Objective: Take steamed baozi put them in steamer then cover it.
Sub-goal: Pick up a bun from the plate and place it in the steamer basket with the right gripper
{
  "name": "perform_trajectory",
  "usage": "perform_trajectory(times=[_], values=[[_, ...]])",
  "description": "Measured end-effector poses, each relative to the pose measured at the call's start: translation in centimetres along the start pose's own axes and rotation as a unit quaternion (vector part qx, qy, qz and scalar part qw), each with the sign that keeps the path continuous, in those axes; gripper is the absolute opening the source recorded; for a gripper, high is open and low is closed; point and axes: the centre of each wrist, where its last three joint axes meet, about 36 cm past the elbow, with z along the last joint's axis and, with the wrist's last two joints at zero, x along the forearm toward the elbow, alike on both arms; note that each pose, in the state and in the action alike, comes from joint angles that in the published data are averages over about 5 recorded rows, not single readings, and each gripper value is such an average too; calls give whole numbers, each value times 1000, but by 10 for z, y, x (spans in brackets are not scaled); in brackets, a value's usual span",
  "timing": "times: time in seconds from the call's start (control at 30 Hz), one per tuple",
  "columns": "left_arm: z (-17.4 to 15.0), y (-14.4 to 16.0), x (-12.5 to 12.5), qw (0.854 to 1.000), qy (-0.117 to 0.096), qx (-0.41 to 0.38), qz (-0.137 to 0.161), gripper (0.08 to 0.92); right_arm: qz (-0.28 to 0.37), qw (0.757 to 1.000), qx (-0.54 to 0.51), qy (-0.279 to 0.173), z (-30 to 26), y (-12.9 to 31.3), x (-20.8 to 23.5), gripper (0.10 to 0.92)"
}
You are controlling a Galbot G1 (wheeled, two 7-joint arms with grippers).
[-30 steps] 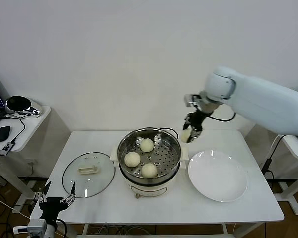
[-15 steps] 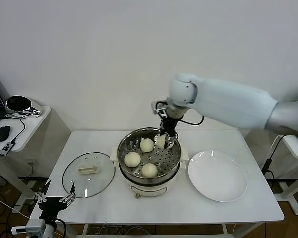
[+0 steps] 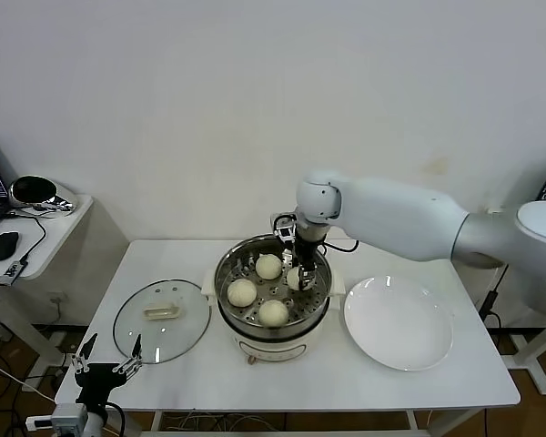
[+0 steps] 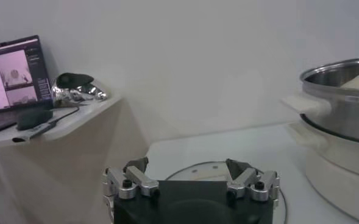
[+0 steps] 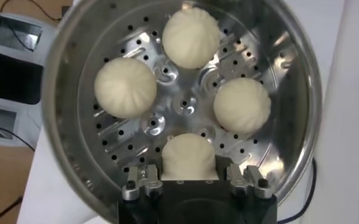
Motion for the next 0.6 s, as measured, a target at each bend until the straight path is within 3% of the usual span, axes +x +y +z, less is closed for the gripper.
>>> perform_trajectory(times=[0.27,0.6], values=[[0,-1,0,1000,0,1,1,823,0,1000,-11,2,4,3,-17,544],[-1,-2,-2,1000,-2,3,1,823,3,1000,-19,-12,12,3,-6,799]])
